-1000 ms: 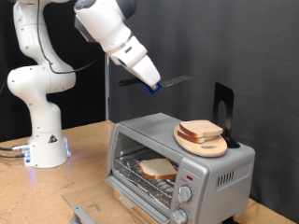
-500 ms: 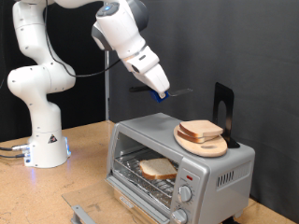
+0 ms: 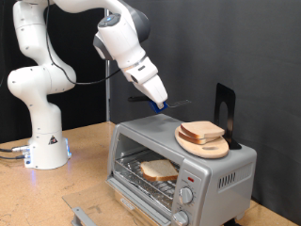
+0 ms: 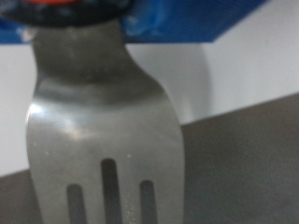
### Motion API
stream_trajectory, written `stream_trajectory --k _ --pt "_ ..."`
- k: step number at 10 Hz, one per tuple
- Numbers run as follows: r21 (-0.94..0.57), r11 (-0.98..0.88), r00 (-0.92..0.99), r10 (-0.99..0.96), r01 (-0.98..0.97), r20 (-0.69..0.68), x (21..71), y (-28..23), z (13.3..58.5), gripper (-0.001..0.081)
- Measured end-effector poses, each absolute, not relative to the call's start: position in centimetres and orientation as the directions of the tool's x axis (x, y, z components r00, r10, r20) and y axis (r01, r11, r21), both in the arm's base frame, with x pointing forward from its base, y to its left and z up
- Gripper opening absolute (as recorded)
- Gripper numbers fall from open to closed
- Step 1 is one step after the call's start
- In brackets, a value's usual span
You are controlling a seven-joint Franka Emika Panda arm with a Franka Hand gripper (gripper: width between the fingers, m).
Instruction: Make a piece of toast with the oven
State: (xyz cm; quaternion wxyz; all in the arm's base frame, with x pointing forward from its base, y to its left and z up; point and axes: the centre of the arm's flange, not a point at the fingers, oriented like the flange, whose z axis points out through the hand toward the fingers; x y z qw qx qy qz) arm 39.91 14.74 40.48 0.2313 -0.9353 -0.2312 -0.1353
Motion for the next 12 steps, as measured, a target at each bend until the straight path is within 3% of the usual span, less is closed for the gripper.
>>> stream_trajectory --k 8,9,10,11,12 --pt "-0.345 -0.802 0.861 0.375 0.487 0.344 40.3 14.3 36.9 0.0269" --pt "-0.346 -0.803 0.861 0.371 0.486 0.347 40.3 14.2 36.9 0.0338" --pt "-0.348 -0.802 0.861 0.370 0.485 0.348 40.3 14.2 36.9 0.0476" --pt "-0.349 -0.802 0.862 0.369 0.484 0.348 40.3 14.2 36.9 0.0476" --pt "-0.349 -0.802 0.862 0.369 0.484 0.347 40.3 14.2 36.8 0.0633"
